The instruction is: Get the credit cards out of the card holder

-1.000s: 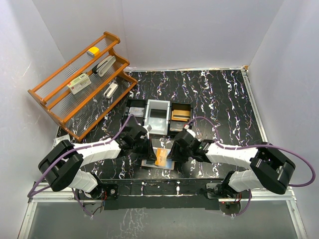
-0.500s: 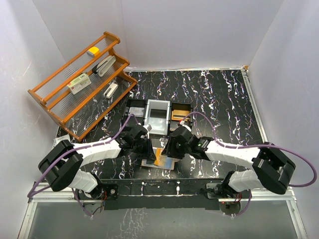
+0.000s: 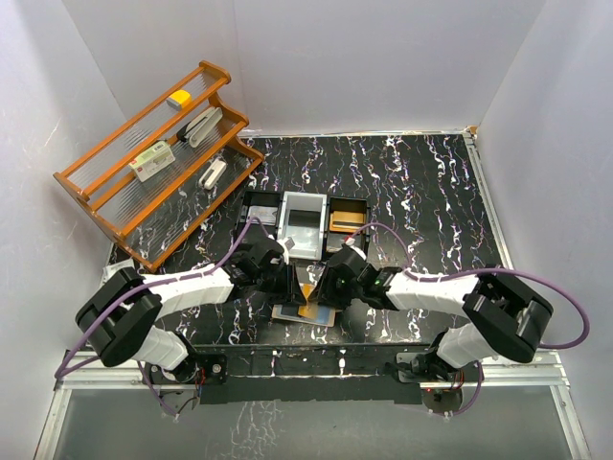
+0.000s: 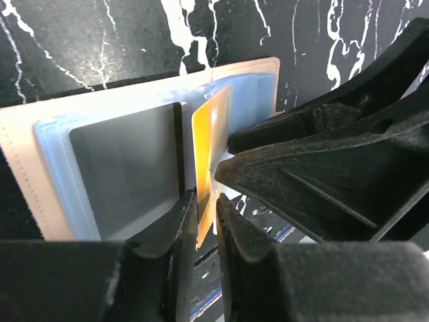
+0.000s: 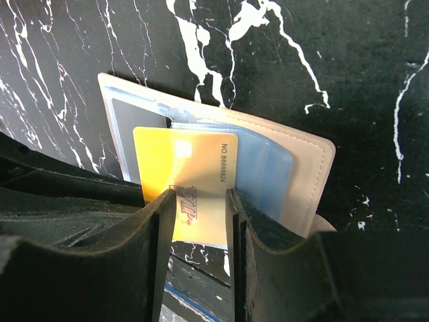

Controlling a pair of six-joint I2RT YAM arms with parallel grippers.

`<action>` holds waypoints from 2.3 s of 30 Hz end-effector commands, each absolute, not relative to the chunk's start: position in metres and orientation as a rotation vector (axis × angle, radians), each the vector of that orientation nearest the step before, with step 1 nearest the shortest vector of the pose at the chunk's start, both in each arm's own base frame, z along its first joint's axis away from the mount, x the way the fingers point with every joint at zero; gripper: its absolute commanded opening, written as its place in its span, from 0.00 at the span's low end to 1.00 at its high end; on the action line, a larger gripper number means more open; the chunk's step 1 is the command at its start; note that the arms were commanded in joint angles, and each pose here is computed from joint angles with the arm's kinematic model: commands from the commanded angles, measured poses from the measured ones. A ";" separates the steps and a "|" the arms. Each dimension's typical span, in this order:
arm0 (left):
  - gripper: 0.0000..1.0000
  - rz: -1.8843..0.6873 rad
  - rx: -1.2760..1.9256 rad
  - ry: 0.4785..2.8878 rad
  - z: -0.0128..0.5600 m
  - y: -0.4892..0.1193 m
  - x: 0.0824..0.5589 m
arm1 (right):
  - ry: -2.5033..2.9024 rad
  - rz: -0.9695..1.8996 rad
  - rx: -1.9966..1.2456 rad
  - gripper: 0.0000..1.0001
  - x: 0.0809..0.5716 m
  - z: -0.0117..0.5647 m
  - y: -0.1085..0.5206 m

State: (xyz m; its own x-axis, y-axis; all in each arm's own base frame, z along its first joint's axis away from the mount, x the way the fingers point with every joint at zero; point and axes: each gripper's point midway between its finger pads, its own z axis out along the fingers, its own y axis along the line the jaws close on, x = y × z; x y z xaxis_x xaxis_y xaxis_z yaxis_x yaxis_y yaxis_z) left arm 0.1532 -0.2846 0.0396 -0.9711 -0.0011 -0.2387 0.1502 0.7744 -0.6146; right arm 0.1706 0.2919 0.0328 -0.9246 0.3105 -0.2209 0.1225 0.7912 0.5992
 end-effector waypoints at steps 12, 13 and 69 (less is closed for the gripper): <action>0.00 -0.824 0.087 2.723 0.052 -0.267 0.163 | 2.685 0.772 0.355 0.35 0.167 0.019 0.271; 0.00 -0.829 0.086 2.706 0.056 -0.266 0.163 | 2.677 0.778 0.350 0.35 0.168 0.022 0.272; 0.00 -1.618 0.130 2.126 0.189 -0.271 0.171 | 1.909 1.781 -0.061 0.46 0.191 0.204 0.304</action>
